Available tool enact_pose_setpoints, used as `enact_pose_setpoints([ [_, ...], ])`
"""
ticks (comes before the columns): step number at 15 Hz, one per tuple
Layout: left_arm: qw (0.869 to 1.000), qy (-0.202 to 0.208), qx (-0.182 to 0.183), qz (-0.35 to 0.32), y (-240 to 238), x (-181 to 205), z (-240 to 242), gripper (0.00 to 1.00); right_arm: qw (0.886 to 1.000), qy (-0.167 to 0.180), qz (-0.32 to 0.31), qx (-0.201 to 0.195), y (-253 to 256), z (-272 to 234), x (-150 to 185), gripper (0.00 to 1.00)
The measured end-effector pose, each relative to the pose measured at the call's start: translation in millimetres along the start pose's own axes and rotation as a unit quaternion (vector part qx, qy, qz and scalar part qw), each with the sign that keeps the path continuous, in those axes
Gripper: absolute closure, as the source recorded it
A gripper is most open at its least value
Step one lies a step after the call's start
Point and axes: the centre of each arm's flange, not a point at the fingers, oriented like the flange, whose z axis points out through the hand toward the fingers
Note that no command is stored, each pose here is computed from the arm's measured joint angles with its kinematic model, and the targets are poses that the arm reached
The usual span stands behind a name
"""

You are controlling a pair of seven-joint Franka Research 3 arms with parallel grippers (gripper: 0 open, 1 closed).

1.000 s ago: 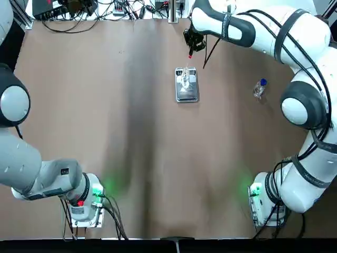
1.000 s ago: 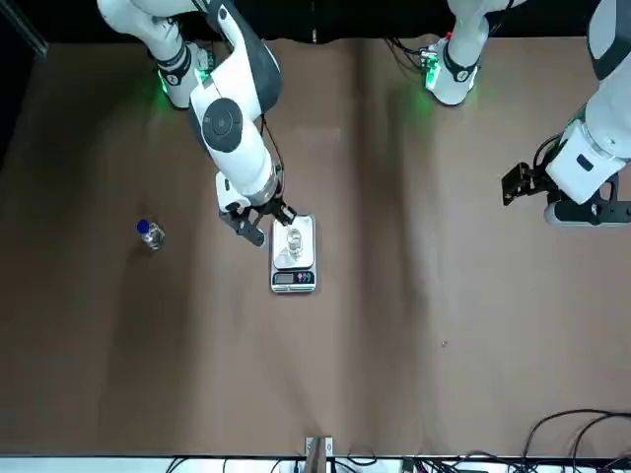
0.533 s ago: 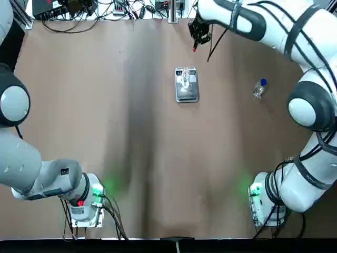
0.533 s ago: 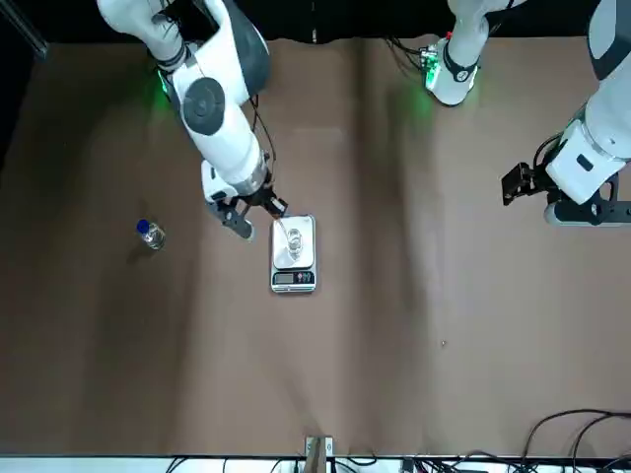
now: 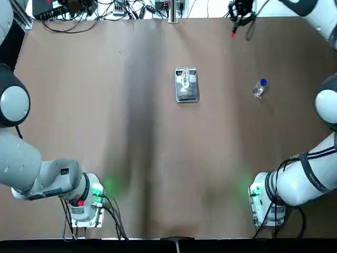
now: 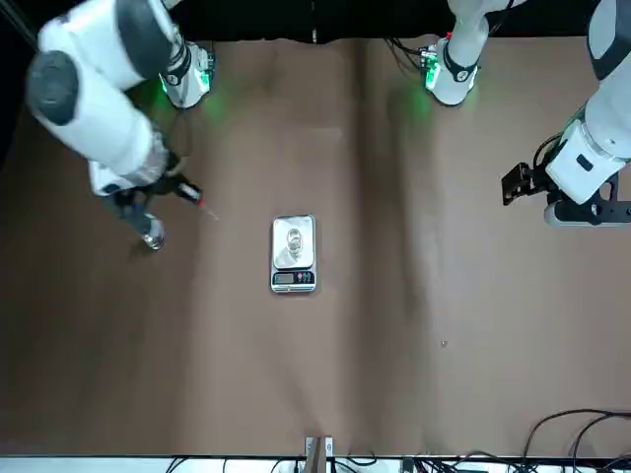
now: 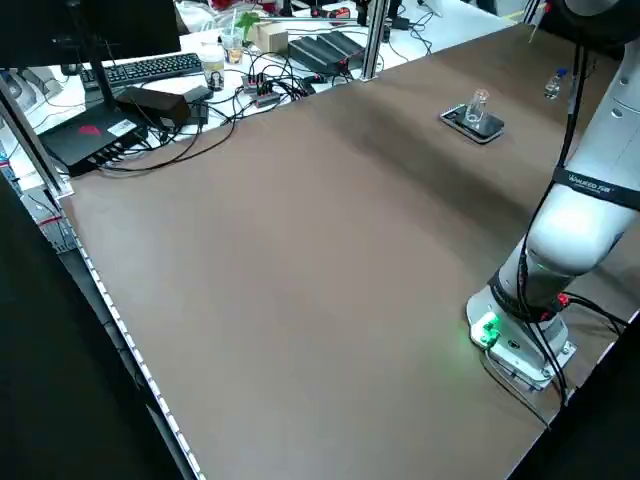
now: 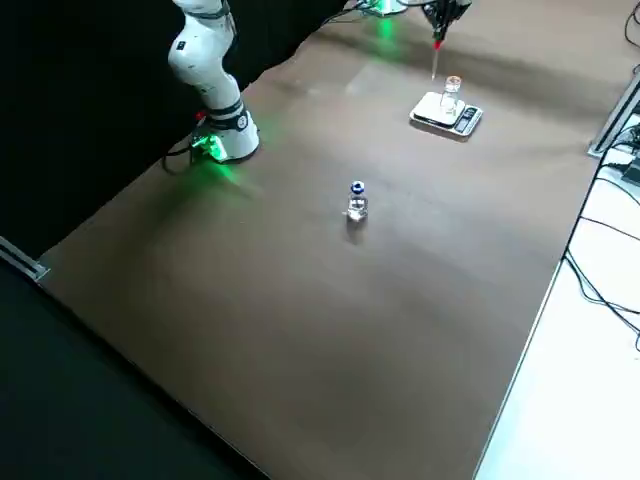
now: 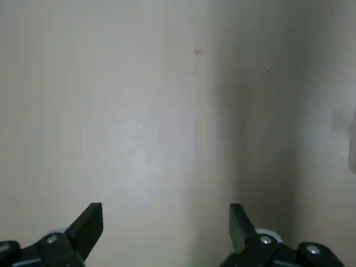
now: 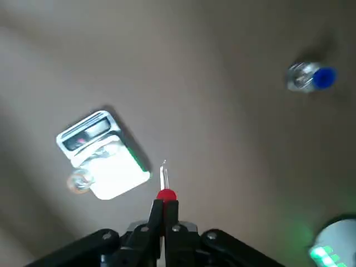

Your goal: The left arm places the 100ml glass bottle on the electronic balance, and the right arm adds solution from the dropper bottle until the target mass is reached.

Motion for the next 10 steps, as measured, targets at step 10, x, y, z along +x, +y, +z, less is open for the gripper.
enact_pose_setpoints([
  [10, 1.0, 0.0, 0.0, -0.016, 0, 0, -1, 0.0, 0.99, 0.01, -0.138, -0.003, 185, 38, 60, 0.96],
])
